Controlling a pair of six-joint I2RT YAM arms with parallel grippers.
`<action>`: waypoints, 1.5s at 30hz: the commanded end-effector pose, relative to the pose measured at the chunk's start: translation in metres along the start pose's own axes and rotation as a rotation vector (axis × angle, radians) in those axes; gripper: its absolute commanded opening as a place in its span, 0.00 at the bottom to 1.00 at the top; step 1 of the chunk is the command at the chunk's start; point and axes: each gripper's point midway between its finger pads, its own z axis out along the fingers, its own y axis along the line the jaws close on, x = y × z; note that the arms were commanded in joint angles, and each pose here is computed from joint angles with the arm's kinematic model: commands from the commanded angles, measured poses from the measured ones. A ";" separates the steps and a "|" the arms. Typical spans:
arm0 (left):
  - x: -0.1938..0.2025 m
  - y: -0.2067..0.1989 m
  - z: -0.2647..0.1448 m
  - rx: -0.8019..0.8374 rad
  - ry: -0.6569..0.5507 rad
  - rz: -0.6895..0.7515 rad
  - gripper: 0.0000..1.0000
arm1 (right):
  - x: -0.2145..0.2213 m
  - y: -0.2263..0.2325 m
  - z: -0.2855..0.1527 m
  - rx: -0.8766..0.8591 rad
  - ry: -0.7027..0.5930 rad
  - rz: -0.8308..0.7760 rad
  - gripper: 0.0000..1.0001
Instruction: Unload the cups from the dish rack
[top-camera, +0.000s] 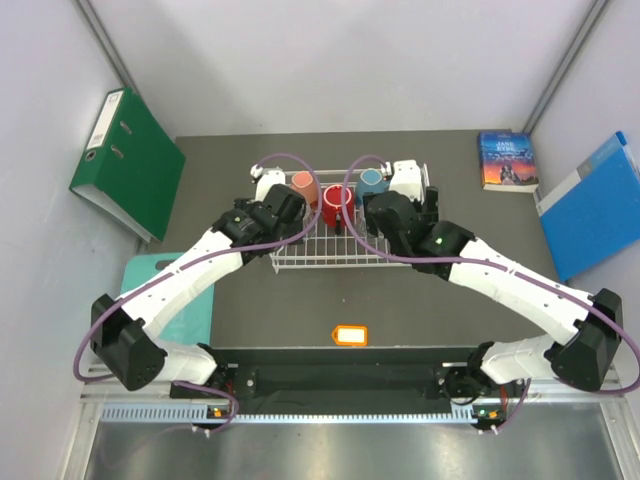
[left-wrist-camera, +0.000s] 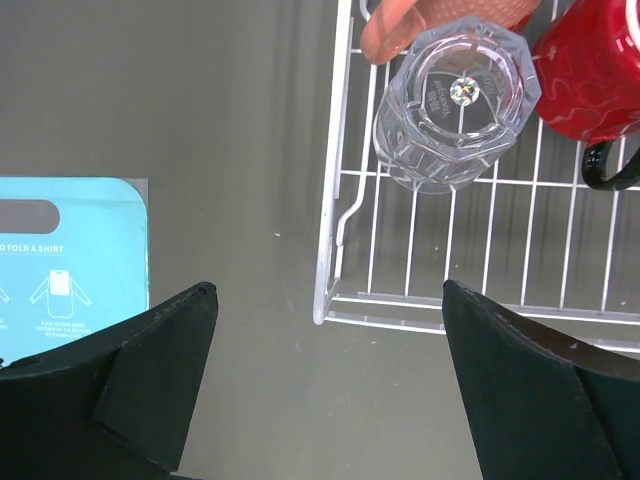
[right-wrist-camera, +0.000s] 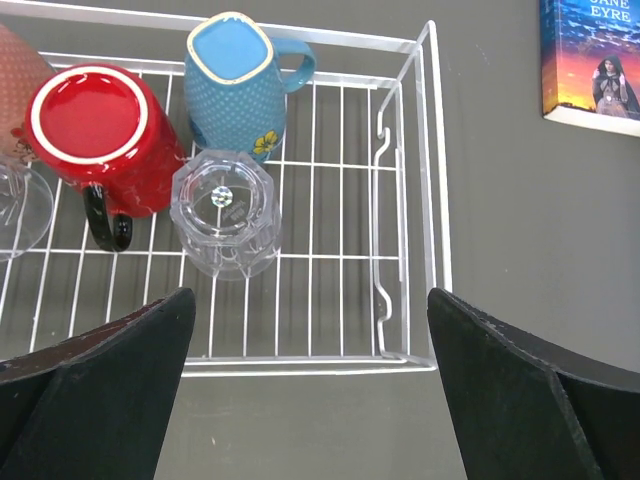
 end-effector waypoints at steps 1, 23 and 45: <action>-0.008 -0.003 0.000 -0.008 -0.014 -0.003 0.99 | -0.010 0.003 0.006 -0.003 -0.027 0.025 1.00; -0.001 -0.005 0.000 0.025 -0.023 -0.024 0.99 | -0.031 -0.062 0.042 0.048 0.029 0.146 0.93; 0.005 -0.003 -0.001 0.018 0.001 -0.036 0.99 | -0.019 0.039 0.073 -0.295 0.130 0.138 1.00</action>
